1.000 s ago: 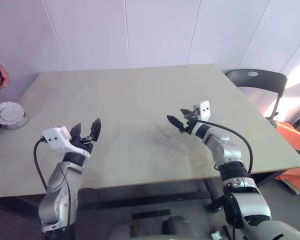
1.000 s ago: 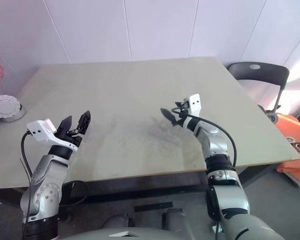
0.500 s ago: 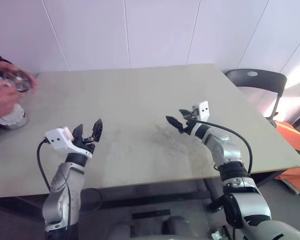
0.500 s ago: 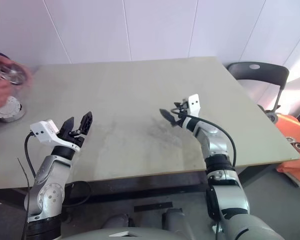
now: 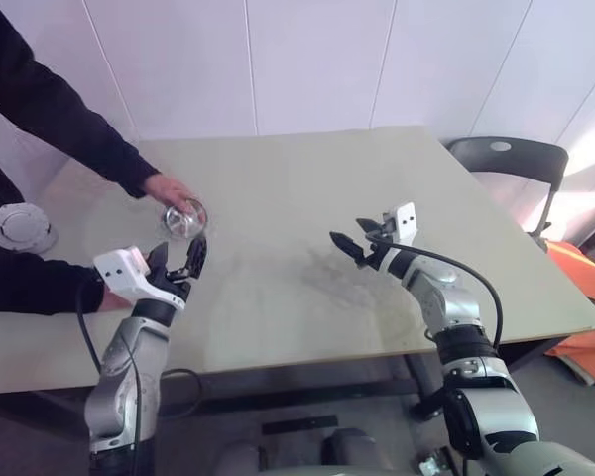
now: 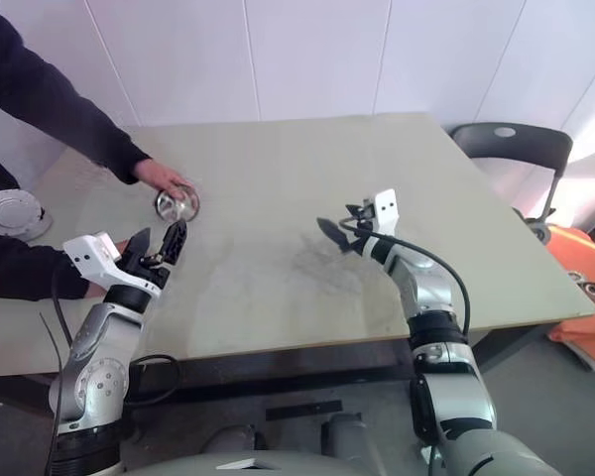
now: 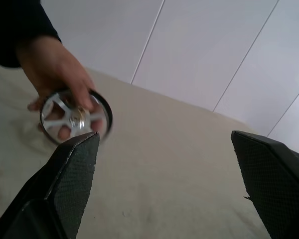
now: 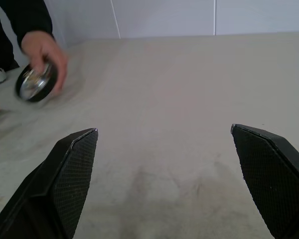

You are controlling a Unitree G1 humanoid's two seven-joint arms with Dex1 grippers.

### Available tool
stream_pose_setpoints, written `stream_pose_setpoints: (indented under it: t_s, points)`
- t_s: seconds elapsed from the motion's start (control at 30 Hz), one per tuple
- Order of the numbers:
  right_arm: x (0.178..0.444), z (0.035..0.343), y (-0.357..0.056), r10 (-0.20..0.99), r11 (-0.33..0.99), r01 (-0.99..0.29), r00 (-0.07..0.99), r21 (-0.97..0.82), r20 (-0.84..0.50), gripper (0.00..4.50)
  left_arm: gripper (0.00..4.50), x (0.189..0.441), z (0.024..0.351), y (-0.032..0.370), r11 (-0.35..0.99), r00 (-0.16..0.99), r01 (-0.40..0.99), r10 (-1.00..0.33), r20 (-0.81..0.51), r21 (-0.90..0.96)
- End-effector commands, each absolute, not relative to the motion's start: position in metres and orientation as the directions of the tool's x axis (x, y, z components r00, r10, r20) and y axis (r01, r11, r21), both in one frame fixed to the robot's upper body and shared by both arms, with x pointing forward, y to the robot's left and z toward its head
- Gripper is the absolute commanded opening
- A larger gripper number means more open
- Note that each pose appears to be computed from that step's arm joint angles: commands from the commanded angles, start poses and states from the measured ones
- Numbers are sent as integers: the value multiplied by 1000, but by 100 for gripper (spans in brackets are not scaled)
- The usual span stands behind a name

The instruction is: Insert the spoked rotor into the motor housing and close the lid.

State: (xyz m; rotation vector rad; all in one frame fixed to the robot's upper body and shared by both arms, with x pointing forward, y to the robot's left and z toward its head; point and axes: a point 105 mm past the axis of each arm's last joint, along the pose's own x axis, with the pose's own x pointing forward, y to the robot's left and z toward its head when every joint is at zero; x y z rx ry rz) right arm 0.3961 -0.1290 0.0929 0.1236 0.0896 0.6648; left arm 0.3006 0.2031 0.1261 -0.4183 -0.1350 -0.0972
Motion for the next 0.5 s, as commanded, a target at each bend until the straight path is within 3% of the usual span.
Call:
stream_pose_setpoints:
  t_s: [0.03, 0.5]
  points:
    - [400, 112, -126, 622, 777, -619, 783, 114, 14, 449, 450, 303, 136, 202, 918, 980, 142, -79, 182, -371]
    - [403, 113, -120, 639, 765, -636, 769, 101, 5, 449, 450, 299, 135, 204, 921, 981, 127, -63, 181, -369]
